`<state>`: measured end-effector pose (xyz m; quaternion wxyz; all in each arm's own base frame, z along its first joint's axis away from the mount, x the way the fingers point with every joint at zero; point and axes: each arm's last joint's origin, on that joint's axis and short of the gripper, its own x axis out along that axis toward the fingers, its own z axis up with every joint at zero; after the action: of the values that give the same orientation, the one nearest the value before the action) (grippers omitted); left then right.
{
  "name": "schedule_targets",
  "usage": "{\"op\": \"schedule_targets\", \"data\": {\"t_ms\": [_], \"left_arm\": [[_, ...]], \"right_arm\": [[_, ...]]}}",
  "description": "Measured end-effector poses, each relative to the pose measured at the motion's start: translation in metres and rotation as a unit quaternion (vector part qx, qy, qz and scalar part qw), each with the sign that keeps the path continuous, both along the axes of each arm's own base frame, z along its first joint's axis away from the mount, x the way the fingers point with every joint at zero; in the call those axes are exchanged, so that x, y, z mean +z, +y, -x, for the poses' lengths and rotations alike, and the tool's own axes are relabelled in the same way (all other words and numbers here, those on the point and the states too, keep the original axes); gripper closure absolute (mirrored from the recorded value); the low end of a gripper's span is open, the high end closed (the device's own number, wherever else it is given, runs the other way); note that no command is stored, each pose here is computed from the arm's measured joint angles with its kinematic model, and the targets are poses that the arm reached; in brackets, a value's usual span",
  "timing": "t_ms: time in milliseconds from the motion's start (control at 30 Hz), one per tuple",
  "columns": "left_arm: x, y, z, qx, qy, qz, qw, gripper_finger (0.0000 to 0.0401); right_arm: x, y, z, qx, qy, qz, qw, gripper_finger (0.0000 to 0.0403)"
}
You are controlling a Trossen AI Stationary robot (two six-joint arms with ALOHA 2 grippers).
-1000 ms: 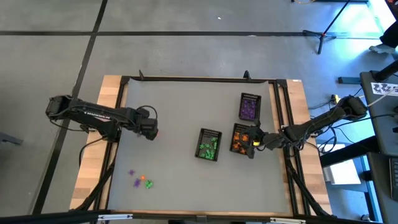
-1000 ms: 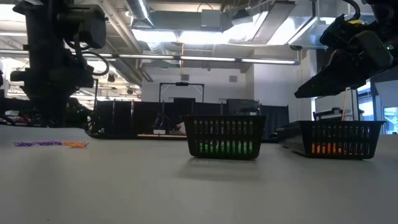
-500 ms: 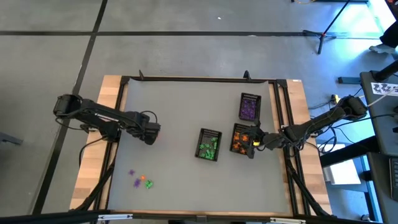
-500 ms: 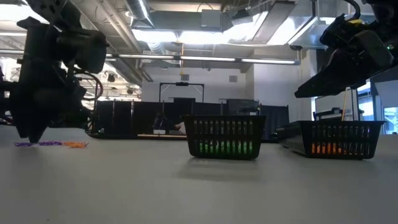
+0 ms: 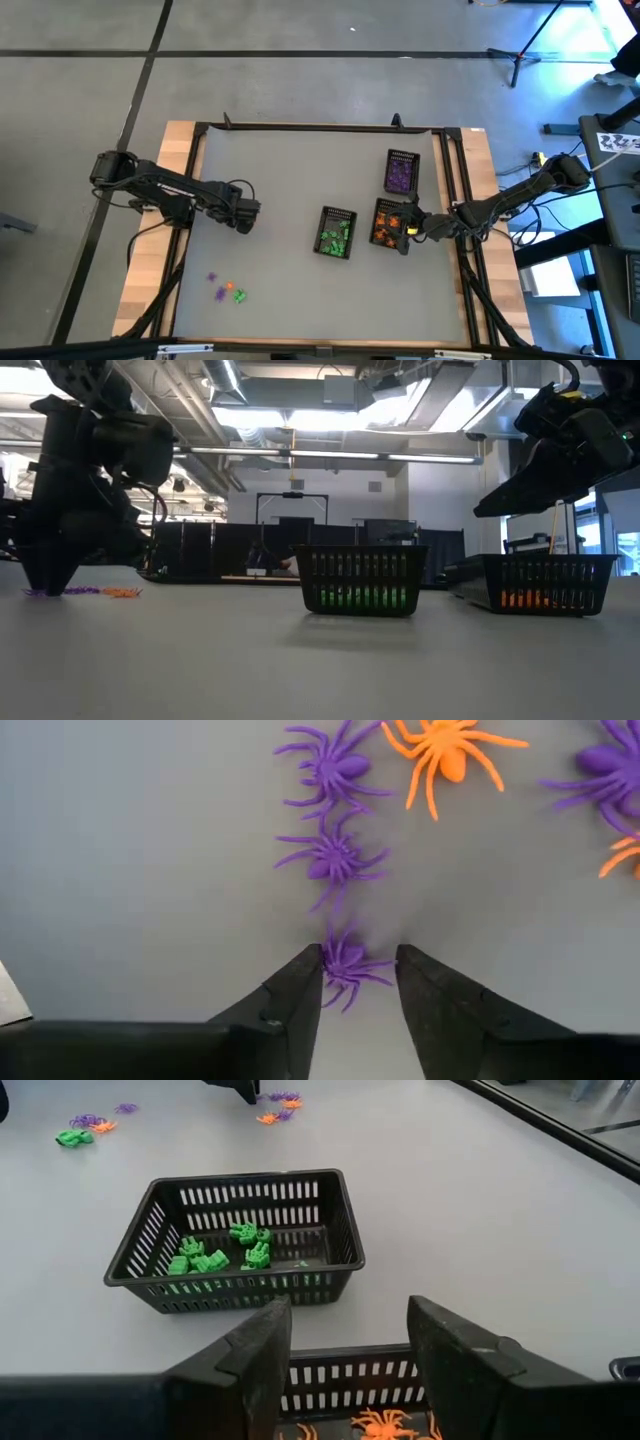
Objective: Sort Halloween decoration
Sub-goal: Put the purple spider toy into the top bin
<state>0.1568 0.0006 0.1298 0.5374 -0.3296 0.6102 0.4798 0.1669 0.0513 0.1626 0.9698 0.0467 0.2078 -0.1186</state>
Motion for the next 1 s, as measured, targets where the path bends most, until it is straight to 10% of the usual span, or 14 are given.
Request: {"op": "schedule_targets", "data": {"t_ms": [333, 700, 1000], "left_arm": [[0.002, -0.001, -0.003, -0.006, -0.004, 0.01, 1.0, 0.0394], [0.044, -0.01, -0.042, -0.111, -0.078, -0.043, 0.99, 0.0401], [0.108, -0.031, -0.083, -0.224, -0.205, -0.143, 0.942, 0.0401]], "right_arm": [[0.0, 0.0, 0.0, 0.0, 0.0, -0.001, 1.0, 0.0205], [0.003, 0.001, -0.001, 0.0, -0.016, -0.007, 1.0, 0.0205], [0.005, 0.001, -0.002, 0.001, -0.028, -0.01, 1.0, 0.0205]]}}
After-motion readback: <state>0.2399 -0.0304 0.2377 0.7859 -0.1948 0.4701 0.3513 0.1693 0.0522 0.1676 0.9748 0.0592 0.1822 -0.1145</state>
